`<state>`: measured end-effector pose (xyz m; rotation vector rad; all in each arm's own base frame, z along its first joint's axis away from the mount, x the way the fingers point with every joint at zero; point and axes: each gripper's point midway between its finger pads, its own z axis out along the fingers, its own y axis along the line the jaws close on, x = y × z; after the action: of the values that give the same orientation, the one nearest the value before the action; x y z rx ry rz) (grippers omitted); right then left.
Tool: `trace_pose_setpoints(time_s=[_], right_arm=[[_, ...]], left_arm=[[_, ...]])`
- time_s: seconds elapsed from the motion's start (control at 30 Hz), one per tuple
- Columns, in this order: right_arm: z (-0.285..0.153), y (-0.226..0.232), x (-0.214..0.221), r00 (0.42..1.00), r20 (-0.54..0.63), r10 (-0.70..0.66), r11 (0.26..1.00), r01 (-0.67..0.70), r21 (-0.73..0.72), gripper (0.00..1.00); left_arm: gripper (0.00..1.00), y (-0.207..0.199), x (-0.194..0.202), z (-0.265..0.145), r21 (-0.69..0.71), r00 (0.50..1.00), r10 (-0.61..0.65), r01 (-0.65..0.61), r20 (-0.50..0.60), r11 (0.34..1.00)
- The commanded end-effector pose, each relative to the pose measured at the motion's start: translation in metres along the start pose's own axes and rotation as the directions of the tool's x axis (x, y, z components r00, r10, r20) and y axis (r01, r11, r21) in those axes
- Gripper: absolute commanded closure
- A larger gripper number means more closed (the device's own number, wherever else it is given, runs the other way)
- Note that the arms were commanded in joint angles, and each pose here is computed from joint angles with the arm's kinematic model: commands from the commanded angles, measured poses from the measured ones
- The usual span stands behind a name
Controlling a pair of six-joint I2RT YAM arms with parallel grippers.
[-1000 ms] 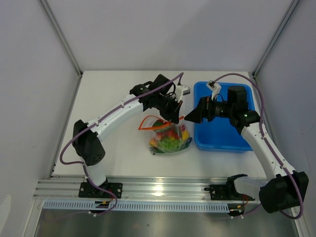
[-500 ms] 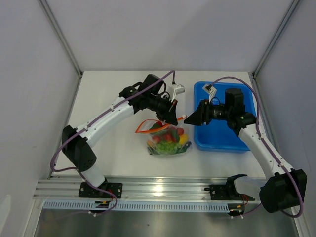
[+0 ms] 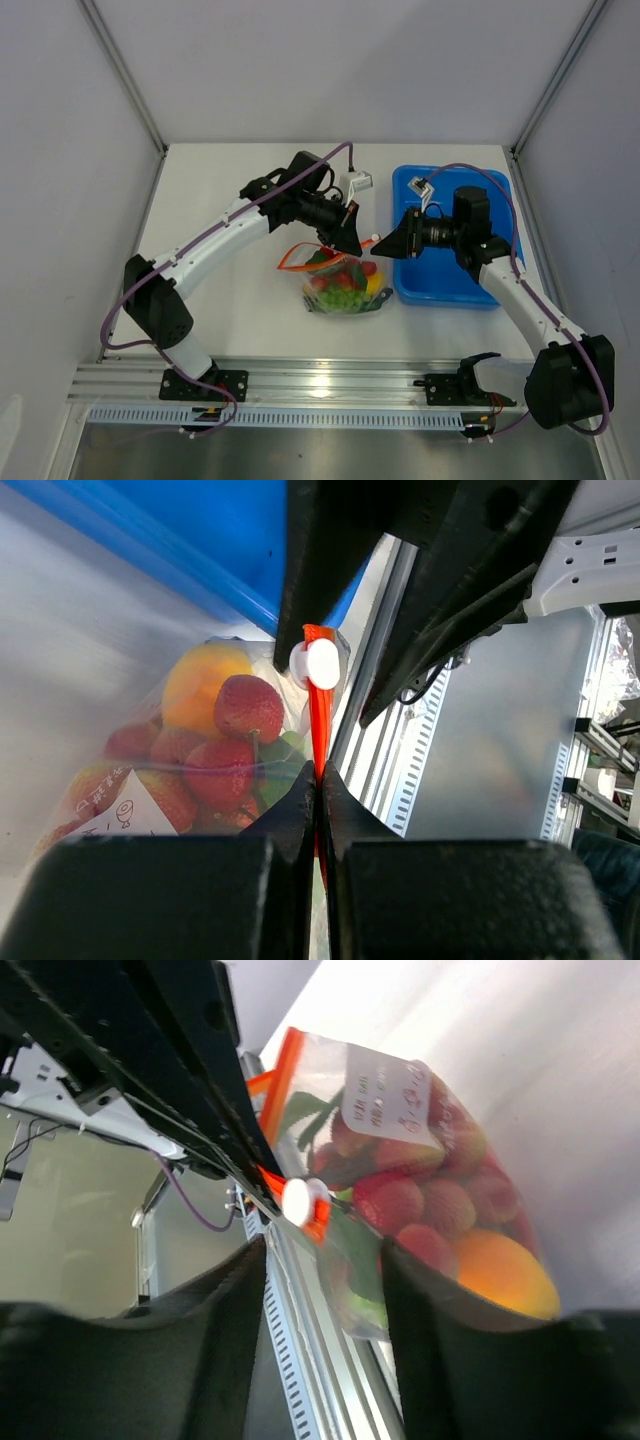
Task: Place the food in the zip-top bag and seal the zipper
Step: Zip the zipper food storage bag at the center of the board.
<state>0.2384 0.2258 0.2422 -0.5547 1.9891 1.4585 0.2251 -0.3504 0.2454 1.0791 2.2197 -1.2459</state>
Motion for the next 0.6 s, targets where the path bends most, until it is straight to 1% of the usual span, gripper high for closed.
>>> trace_pose_setpoints(time_s=[0.0, 0.07, 0.1, 0.17, 0.2, 0.33, 0.37, 0.4, 0.5, 0.57], right_arm=[[0.005, 0.015, -0.008, 0.999, 0.003, -0.047, 0.994, 0.047, -0.096, 0.57], [0.008, 0.016, -0.007, 0.999, -0.007, -0.043, 0.993, 0.042, -0.108, 0.67], [0.011, 0.016, -0.005, 0.999, -0.017, -0.034, 0.993, 0.032, -0.111, 0.82], [0.013, 0.016, -0.009, 0.999, -0.003, -0.048, 0.992, 0.047, -0.121, 0.99], [0.014, 0.016, -0.008, 0.999, -0.007, -0.041, 0.991, 0.04, -0.126, 1.0], [0.014, 0.017, -0.012, 0.999, 0.02, -0.034, 0.993, 0.036, -0.108, 1.0], [0.014, 0.016, -0.013, 0.999, 0.027, -0.025, 0.995, 0.028, -0.099, 1.0], [0.014, 0.016, -0.014, 0.999, 0.03, -0.024, 0.995, 0.026, -0.093, 1.0], [0.013, 0.017, -0.015, 0.999, 0.037, -0.021, 0.996, 0.024, -0.085, 1.0], [0.012, 0.018, -0.014, 0.999, 0.04, -0.026, 0.997, 0.029, -0.078, 1.0]], left_arm=[[1.0, -0.023, -0.019, -0.017, 0.054, 0.995, 0.059, -0.063, 0.08, 0.997], [0.99, -0.024, -0.018, -0.017, 0.055, 0.995, 0.061, -0.065, 0.077, 0.996], [0.99, -0.023, -0.018, -0.017, 0.054, 0.995, 0.059, -0.063, 0.076, 0.997], [0.99, -0.023, -0.018, -0.017, 0.051, 0.995, 0.059, -0.063, 0.077, 0.997], [0.99, -0.022, -0.019, -0.017, 0.048, 0.995, 0.059, -0.063, 0.077, 0.997], [0.99, -0.019, -0.02, -0.017, 0.024, 0.995, 0.056, -0.058, 0.083, 0.998], [0.98, -0.018, -0.022, -0.018, 0.017, 0.995, 0.051, -0.053, 0.086, 0.998], [0.9, -0.018, -0.023, -0.018, 0.016, 0.995, 0.048, -0.05, 0.086, 0.999], [0.71, -0.019, -0.029, -0.021, 0.022, 0.994, 0.031, -0.034, 0.101, 0.999], [0.64, -0.02, -0.032, -0.021, 0.041, 0.995, 0.006, -0.01, 0.099, 0.999]])
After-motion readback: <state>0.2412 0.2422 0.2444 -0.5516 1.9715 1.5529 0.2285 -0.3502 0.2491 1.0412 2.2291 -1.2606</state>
